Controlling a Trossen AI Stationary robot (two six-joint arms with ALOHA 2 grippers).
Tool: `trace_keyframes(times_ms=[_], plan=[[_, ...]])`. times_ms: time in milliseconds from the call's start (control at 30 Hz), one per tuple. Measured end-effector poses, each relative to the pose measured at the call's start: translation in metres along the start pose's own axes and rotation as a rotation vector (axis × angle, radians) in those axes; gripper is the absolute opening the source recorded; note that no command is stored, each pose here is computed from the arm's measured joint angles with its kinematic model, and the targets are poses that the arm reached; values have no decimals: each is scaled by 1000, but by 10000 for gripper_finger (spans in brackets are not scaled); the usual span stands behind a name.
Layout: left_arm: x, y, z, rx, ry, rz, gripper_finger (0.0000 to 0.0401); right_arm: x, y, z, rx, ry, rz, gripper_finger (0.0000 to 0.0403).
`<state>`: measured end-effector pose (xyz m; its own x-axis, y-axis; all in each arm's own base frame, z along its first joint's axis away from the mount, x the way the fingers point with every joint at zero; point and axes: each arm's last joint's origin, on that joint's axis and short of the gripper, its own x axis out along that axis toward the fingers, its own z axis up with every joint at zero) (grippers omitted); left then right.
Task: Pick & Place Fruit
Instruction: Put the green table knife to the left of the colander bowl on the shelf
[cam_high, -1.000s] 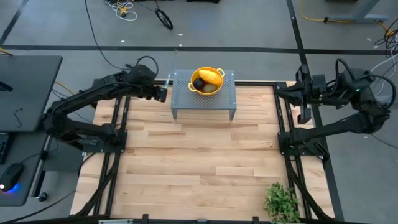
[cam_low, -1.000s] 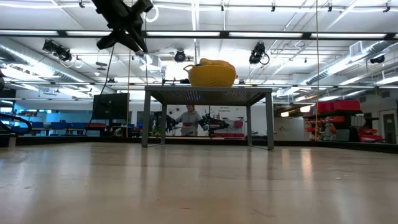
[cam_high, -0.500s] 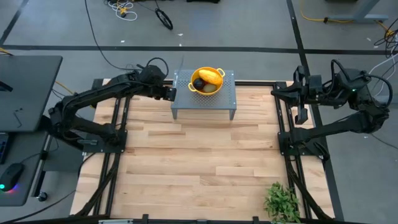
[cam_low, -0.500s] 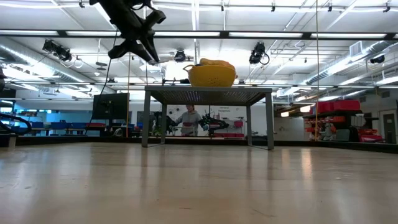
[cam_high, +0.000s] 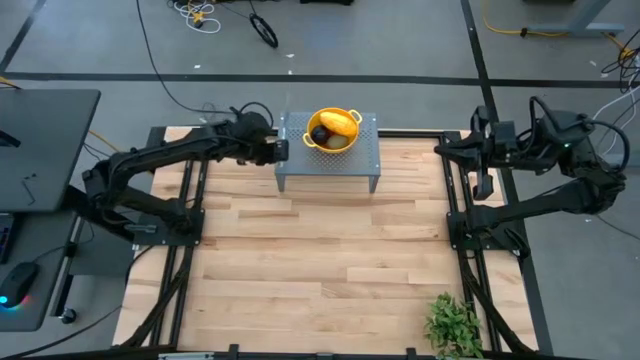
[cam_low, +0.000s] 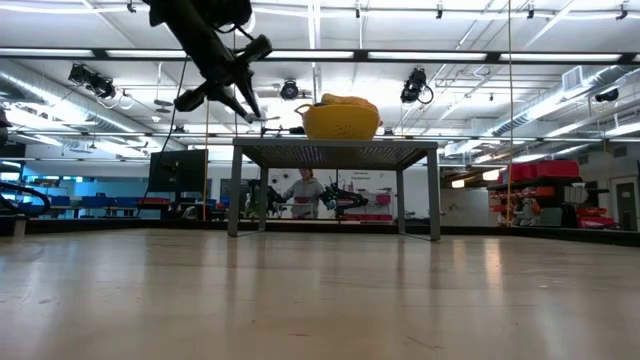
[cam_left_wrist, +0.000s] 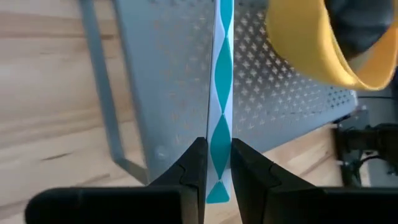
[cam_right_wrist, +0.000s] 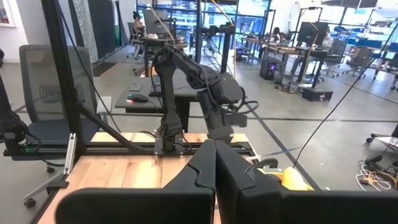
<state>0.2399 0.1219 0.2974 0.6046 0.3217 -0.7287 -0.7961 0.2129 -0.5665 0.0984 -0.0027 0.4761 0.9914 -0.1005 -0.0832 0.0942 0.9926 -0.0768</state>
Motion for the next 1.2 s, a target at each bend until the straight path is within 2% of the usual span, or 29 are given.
trace_keyframes(times_ms=[167,467,700,933,1200], plan=[[8,4,-5,-67,-2,-13,59,0,0,0,0,1,0,0],[8,-1,-2,-97,-26,-69,59,1,0,0,-1,2,0,0],[26,-6,0,-116,9,-115,59,1,0,0,0,2,-1,0],[38,-6,-1,-116,59,-125,59,1,0,0,-1,2,-1,0],[39,4,3,-129,87,-68,59,1,0,0,-1,5,-12,0]])
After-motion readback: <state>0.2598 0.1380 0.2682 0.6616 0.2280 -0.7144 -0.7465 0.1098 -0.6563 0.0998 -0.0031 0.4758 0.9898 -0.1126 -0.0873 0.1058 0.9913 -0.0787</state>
